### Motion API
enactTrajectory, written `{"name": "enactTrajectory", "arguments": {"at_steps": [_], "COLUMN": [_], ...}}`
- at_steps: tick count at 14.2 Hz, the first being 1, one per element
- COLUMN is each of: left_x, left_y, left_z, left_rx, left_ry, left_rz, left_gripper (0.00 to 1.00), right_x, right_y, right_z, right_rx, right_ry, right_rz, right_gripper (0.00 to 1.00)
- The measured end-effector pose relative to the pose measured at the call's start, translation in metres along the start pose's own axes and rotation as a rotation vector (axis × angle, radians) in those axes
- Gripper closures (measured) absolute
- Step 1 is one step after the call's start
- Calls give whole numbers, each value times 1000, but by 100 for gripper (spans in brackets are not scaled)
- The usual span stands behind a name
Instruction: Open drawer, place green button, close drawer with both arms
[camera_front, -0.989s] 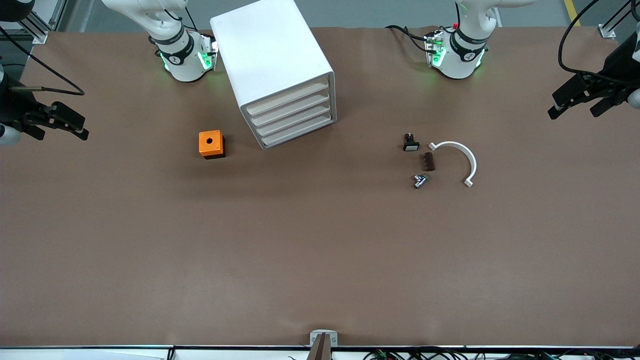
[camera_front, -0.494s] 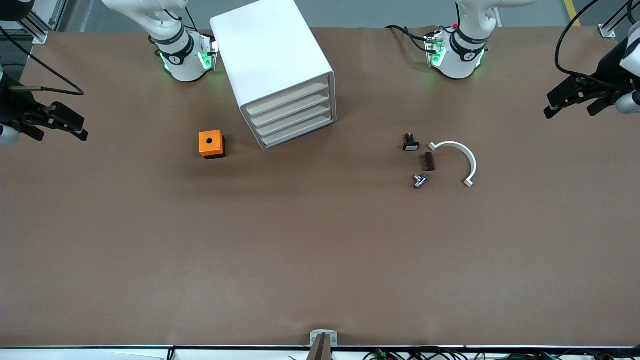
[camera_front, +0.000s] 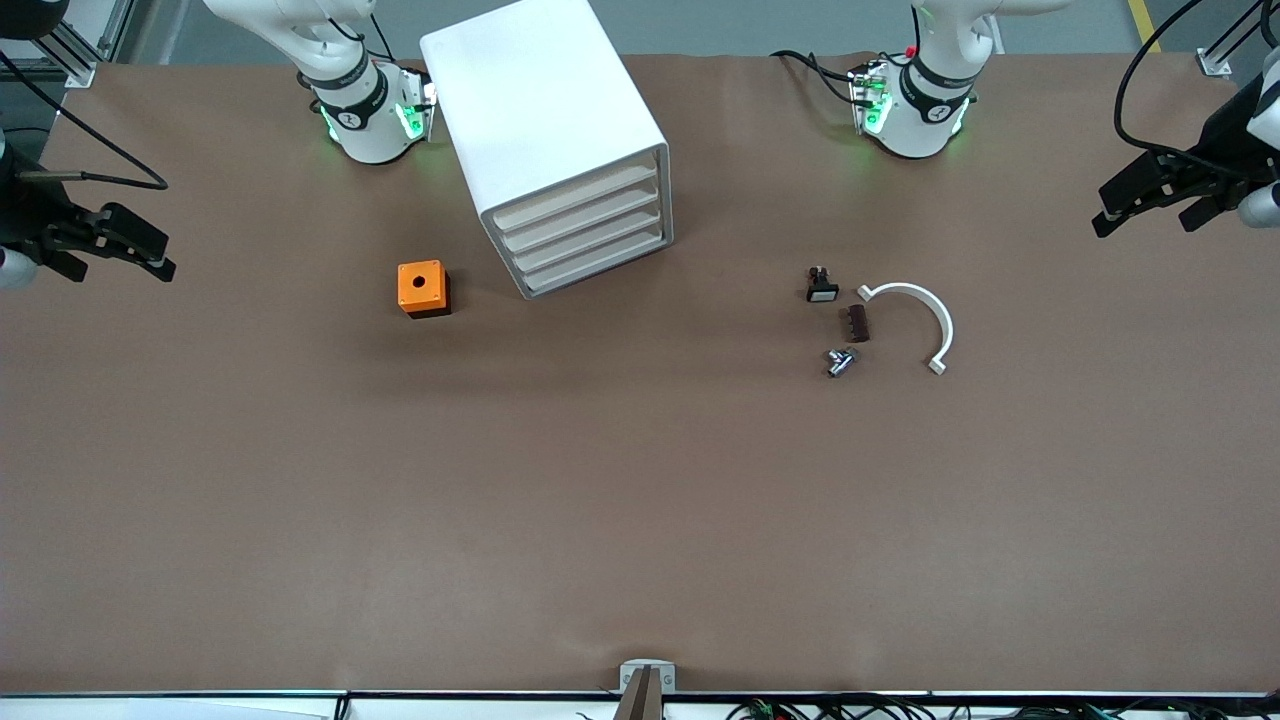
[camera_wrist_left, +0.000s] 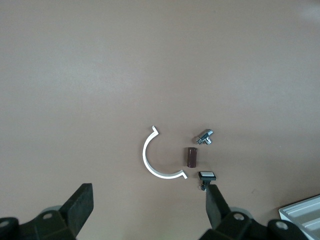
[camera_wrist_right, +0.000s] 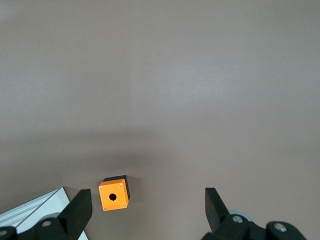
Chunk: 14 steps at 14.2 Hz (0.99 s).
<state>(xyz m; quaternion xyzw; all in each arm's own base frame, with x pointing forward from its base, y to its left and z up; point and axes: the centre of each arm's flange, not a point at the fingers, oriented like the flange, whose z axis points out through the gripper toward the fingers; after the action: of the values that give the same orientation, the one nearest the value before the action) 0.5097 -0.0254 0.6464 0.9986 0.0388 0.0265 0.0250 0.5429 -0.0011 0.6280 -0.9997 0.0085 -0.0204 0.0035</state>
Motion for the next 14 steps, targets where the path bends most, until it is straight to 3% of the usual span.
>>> {"name": "enactTrajectory", "arguments": {"at_steps": [7, 14], "left_x": [30, 35], "left_y": [10, 14], "left_z": [9, 15], "left_rx": [-1, 0], "left_ry": [-4, -15], "left_rz": [14, 20], "left_gripper": [0, 0], "right_x": [0, 0], "right_y": [-2, -2], "right_z": [0, 0], "right_rx": [0, 0], "right_ry": [0, 0], "right_rz": [-3, -3], "right_gripper": [0, 0]}}
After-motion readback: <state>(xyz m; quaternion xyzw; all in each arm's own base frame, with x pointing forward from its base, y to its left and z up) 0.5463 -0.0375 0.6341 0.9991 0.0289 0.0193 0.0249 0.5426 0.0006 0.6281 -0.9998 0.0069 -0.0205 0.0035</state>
